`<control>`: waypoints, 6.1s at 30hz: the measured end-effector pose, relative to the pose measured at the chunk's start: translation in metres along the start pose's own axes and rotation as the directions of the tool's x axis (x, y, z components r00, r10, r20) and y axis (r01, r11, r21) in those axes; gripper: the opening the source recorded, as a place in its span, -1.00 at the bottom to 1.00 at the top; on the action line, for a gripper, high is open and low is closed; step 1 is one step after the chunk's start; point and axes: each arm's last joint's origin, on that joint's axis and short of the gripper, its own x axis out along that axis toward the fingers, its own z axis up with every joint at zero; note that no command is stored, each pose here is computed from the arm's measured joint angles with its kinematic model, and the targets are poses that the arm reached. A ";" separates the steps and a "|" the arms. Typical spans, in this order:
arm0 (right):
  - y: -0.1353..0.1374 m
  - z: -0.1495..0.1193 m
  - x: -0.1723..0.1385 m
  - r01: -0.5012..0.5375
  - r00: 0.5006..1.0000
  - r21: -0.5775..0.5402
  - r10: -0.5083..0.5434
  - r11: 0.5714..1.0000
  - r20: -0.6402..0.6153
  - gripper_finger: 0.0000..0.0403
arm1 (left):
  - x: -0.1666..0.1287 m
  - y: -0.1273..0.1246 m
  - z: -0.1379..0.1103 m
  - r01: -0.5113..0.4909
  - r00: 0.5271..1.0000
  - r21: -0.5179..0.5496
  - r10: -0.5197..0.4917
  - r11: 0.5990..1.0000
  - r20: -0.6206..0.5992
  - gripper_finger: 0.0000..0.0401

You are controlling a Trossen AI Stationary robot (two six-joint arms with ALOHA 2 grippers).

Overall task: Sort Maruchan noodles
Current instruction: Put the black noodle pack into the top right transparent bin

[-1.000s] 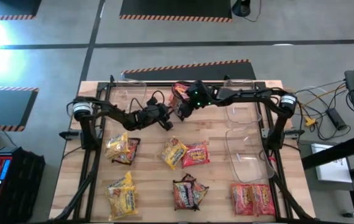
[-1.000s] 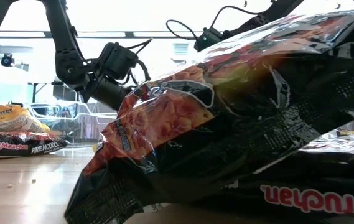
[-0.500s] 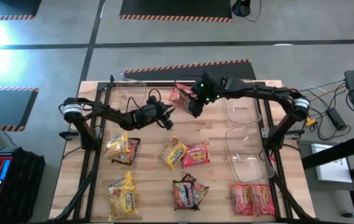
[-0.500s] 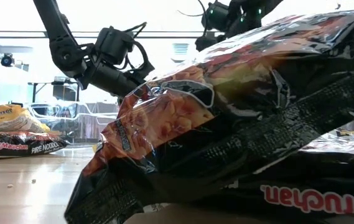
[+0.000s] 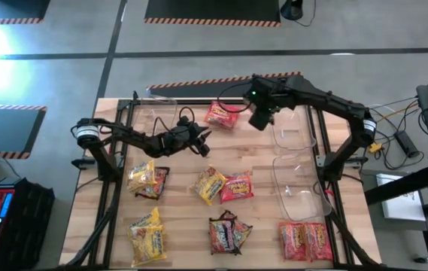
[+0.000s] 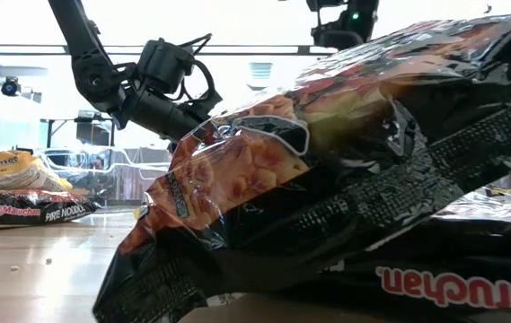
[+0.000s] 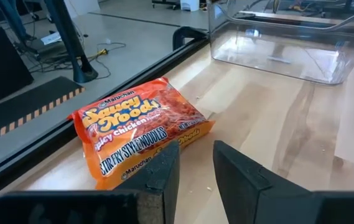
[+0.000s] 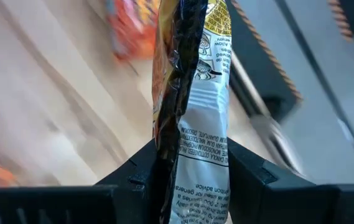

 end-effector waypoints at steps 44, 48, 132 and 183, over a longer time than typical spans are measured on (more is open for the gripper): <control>-0.015 -0.029 0.065 0.137 0.833 -0.543 -0.392 0.829 -0.389 -0.40 | 0.000 0.000 0.000 0.000 1.000 0.009 0.000 1.000 0.001 -0.59; -0.015 -0.034 0.071 0.131 0.816 -0.561 -0.410 0.818 -0.408 -0.40 | 0.000 0.000 0.000 0.000 1.000 0.009 0.000 1.000 0.001 -0.59; -0.039 -0.056 0.195 -0.339 0.793 -0.870 -0.390 0.358 -0.469 -0.40 | 0.001 0.001 0.002 -0.011 1.000 0.053 0.010 0.999 0.021 -0.59; -0.059 0.000 0.166 0.172 0.797 -0.808 -0.562 0.564 -0.223 -0.07 | 0.001 0.001 0.002 -0.011 1.000 0.063 0.010 0.998 0.021 -0.59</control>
